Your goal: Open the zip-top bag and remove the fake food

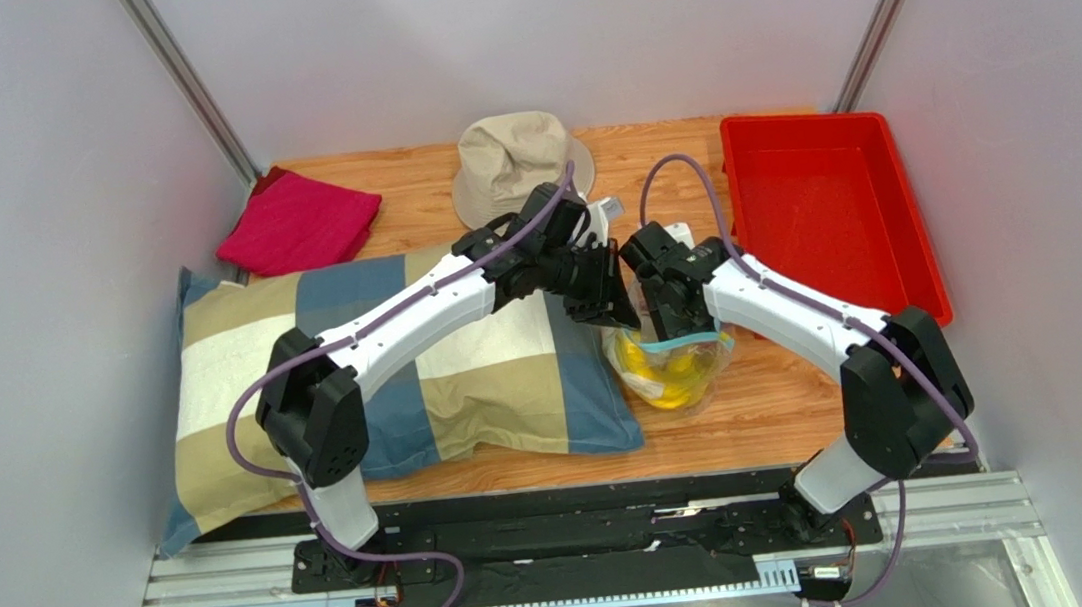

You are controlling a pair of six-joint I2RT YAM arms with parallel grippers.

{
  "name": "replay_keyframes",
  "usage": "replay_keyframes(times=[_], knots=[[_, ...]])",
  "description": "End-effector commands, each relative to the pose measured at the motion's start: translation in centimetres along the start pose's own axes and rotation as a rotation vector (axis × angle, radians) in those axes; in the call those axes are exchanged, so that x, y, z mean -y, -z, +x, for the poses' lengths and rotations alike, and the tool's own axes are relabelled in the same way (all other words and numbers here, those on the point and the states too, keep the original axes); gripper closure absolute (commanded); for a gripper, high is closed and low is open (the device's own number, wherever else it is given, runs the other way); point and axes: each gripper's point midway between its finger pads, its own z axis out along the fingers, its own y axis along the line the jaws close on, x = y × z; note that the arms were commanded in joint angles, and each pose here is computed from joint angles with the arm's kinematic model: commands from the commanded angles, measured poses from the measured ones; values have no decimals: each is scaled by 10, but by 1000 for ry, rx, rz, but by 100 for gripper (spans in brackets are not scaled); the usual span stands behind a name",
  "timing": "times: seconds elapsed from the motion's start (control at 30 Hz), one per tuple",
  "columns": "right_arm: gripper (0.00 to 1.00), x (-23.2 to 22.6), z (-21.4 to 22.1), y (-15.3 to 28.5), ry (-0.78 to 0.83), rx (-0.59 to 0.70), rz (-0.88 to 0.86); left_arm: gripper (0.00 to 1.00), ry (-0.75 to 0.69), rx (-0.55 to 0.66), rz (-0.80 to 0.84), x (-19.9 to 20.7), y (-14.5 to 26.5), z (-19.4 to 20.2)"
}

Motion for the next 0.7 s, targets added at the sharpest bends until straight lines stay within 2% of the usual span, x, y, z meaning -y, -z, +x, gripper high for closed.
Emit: replay_keyframes(times=[0.0,0.03,0.17,0.23,0.53,0.63,0.67], knots=[[45,-7,2,-15,12,-13,5,100,-75,-1,83,26,4,-5],[48,-6,2,-14,8,-8,5,100,-74,-3,84,26,4,-5],[77,0,-7,13,-30,48,-29,100,-72,-7,88,27,3,-4],[85,1,-11,26,-54,62,-56,100,-70,-5,93,28,3,-5],[87,-40,-29,104,-267,25,-387,100,-46,1,136,42,-1,-7],[92,-40,-28,125,-292,21,-442,100,-48,17,145,48,-1,-10],[97,-40,-25,130,-291,10,-452,100,-51,20,145,49,0,-10]])
